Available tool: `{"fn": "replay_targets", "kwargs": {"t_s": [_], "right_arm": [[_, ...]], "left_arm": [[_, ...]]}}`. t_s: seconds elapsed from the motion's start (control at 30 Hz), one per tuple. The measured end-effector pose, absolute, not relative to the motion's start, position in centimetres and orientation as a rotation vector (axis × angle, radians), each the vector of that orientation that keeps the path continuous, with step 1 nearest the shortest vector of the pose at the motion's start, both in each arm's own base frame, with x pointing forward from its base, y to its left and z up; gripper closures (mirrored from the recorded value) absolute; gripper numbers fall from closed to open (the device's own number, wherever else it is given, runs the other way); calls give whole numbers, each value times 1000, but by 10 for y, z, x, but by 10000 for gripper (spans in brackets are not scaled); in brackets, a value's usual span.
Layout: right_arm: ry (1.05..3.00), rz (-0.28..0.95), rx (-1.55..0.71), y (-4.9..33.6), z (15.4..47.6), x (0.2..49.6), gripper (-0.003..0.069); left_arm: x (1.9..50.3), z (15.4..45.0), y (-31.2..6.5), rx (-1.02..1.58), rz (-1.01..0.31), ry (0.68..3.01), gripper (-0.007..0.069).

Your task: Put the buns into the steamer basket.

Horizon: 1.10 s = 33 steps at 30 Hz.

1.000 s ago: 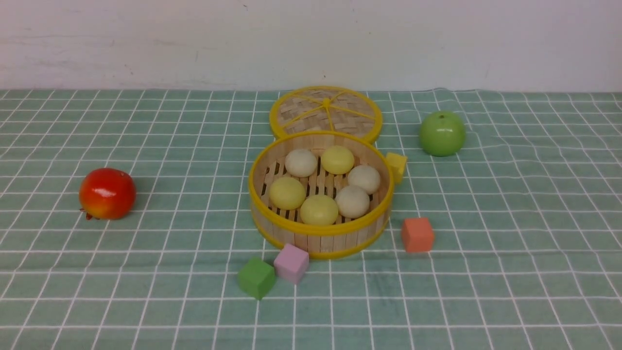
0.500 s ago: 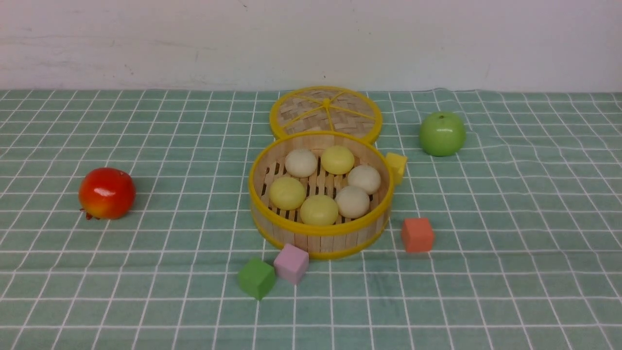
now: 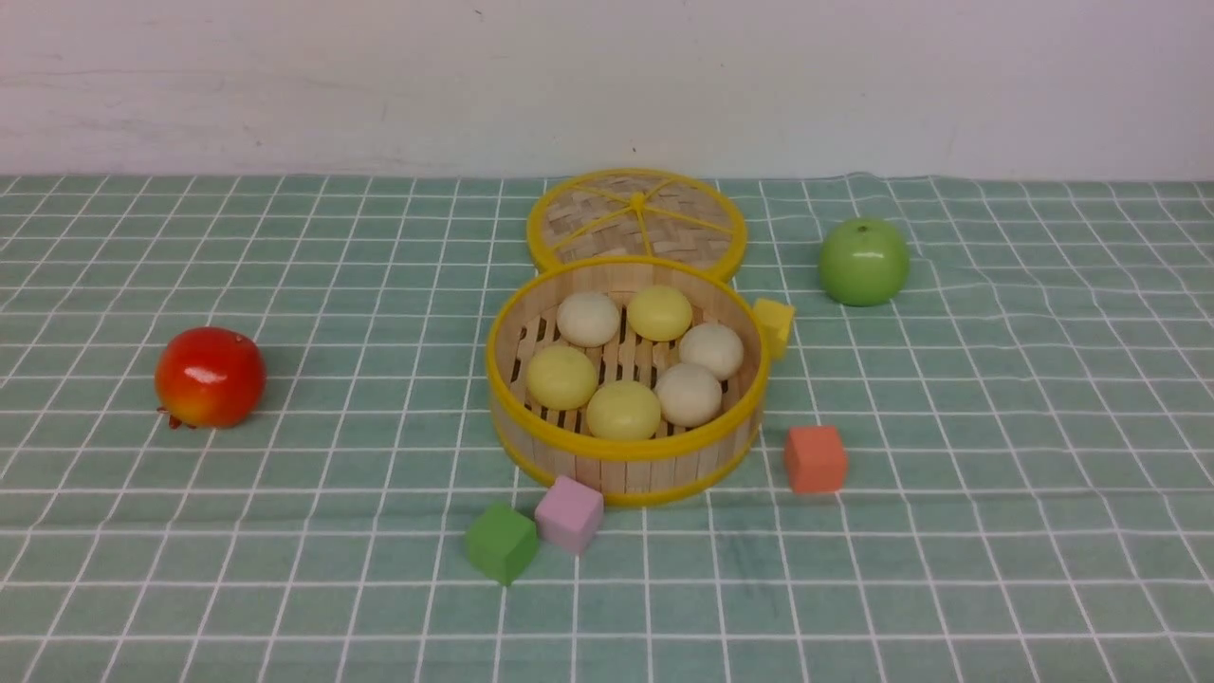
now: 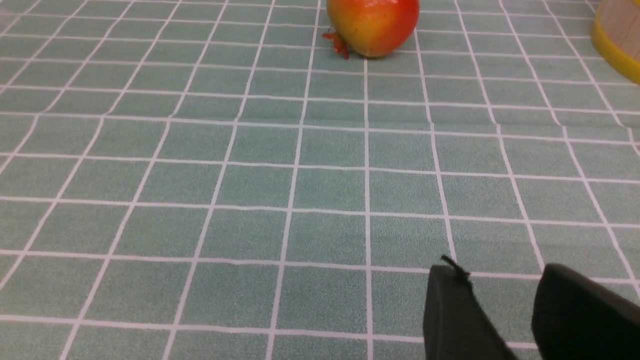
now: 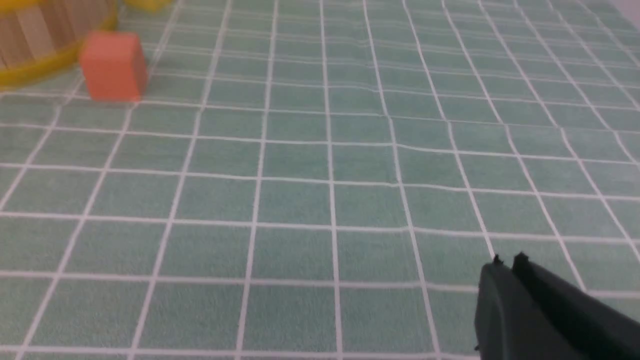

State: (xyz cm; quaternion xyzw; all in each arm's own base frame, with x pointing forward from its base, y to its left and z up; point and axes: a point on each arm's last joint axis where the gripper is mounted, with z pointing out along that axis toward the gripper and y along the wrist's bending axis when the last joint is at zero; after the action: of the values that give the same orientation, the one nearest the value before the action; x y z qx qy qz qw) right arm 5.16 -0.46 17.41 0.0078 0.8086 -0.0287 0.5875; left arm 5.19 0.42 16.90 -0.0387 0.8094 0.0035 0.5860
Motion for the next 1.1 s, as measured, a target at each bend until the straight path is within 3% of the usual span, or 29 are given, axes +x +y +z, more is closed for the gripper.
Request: {"fn": "replay_targets", "kwargs": {"t_s": [1.1], "right_arm": [[1873,-68,13,-5,175,52,601]], "left_arm": [[52,169,2,-49,-22,1889,387]]}}
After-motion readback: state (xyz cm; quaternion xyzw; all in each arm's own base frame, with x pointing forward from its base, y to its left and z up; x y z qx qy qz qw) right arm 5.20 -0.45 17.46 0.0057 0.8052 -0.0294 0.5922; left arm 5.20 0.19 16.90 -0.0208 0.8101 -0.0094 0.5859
